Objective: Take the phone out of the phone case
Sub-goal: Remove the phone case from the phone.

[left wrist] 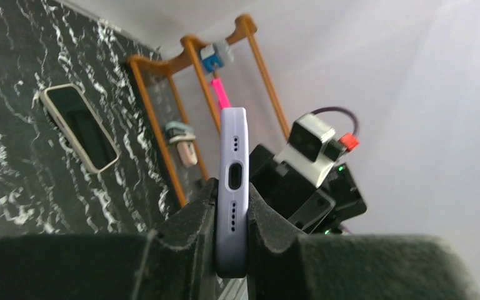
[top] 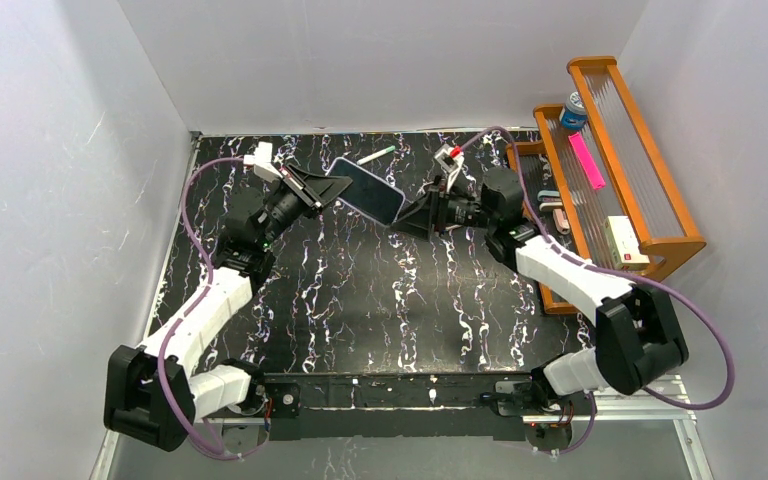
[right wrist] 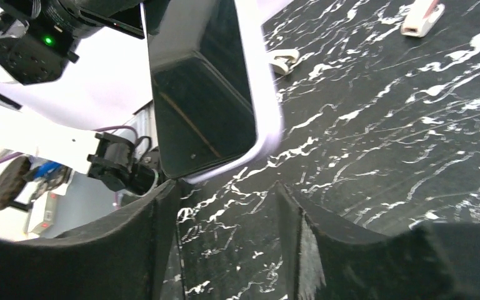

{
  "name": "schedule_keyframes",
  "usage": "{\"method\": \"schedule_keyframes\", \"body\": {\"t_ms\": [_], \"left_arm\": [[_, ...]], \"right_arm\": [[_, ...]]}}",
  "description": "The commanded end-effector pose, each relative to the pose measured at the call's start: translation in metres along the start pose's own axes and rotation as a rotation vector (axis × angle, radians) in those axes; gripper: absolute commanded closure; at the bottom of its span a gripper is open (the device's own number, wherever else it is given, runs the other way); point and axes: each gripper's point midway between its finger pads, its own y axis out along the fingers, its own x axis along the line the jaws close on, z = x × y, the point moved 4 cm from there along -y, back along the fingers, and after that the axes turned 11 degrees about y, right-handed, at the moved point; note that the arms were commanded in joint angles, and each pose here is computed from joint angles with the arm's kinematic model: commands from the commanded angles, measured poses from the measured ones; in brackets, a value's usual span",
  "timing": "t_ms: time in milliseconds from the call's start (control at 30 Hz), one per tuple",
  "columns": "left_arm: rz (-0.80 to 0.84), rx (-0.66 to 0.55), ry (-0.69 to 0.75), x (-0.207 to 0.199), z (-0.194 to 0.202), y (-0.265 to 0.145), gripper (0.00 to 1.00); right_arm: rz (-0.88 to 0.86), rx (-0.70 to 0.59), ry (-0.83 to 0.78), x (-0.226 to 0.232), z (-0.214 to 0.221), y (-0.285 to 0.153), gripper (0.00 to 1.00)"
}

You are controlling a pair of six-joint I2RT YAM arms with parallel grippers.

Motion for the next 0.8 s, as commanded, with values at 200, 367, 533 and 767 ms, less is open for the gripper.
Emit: {"method": "schedule_keyframes", "body": {"t_ms": [200, 367, 533, 767], "left_arm": [[0.160, 0.250, 0.304, -0.027, -0.006, -0.014, 1.00], [0.267, 0.365, 0.376, -0.039, 0.001, -0.019, 1.00], [0.368, 0.442, 0.388, -0.050, 0.007, -0.027, 1.00], [0.442, 0.486, 0.402, -0.062, 0.008, -0.034, 1.00]], "right_arm": [[0.006, 0.025, -0.378, 0.034, -0.004, -0.047, 0.28], [-0.036, 0.061, -0.513, 0.041, -0.004, -0.051, 0.26], [-0.137, 0.138, -0.530, 0.045, -0.002, -0.043, 0.05], [-0.245, 0.200, -0.573, 0.051, 0.004, -0.034, 0.15]]}}
